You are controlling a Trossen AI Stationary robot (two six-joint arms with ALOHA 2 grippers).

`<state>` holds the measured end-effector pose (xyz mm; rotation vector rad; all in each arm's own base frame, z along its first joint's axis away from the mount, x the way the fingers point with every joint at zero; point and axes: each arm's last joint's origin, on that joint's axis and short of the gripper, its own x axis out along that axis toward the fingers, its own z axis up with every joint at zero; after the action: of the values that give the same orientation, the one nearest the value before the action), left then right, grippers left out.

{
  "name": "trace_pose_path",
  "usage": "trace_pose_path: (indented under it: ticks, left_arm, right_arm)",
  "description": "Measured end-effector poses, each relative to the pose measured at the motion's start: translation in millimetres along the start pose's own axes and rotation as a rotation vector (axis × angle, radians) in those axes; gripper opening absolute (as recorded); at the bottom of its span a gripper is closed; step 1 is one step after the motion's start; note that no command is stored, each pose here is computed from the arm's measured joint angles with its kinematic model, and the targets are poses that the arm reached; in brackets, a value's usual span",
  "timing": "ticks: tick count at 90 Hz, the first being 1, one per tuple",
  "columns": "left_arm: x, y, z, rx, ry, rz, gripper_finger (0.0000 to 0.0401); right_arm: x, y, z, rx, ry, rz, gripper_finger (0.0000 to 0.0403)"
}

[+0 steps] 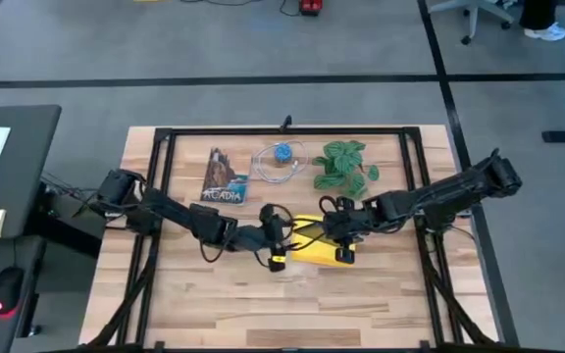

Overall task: Apply microfiber cloth
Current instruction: Wipe the blue tablet with the microfiber cloth

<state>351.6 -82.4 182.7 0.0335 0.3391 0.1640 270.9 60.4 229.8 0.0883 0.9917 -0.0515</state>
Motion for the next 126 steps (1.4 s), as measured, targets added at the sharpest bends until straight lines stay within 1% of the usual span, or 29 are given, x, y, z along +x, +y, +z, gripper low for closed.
trace_pose_path:
  ticks: [16,22,28,35,45,58,73,104,126]
  left_arm:
    - [3.9,8.5,4.9,-0.025,-0.036,-0.027,0.0227]
    - [5.7,12.1,6.4,-0.036,-0.044,-0.06,0.022]
    - [6.7,14.3,7.4,-0.05,-0.05,-0.087,0.0212]
    - [7.2,15.5,7.9,-0.051,-0.053,-0.093,0.0202]
    - [7.7,17.4,12.4,-0.052,-0.093,-0.102,0.0188]
    - [10.1,19.3,17.8,-0.06,-0.09,-0.128,0.0162]
    - [11.4,18.6,26.3,-0.037,-0.116,-0.141,0.0135]
    - [12.1,18.4,21.2,-0.032,-0.055,-0.142,0.0134]
    - [12.3,18.9,19.5,-0.029,-0.037,-0.142,0.0135]
  right_arm:
    - [0.0,0.0,0.1,-0.008,-0.001,0.001,0.002]
    - [-0.1,0.1,0.3,-0.007,-0.003,0.001,0.002]
    - [-0.1,0.3,0.9,-0.006,-0.009,0.003,0.002]
    - [-0.1,0.3,0.9,-0.006,-0.01,0.003,0.002]
    - [-0.1,0.3,1.0,-0.007,-0.01,0.003,0.002]
    - [-0.1,0.3,1.1,-0.009,-0.011,0.004,0.002]
    - [-0.2,0.5,1.1,-0.01,-0.012,0.007,0.002]
    - [-0.1,0.5,1.4,-0.029,-0.014,0.008,0.002]
    - [-0.2,0.9,2.8,-0.032,-0.029,0.011,0.002]
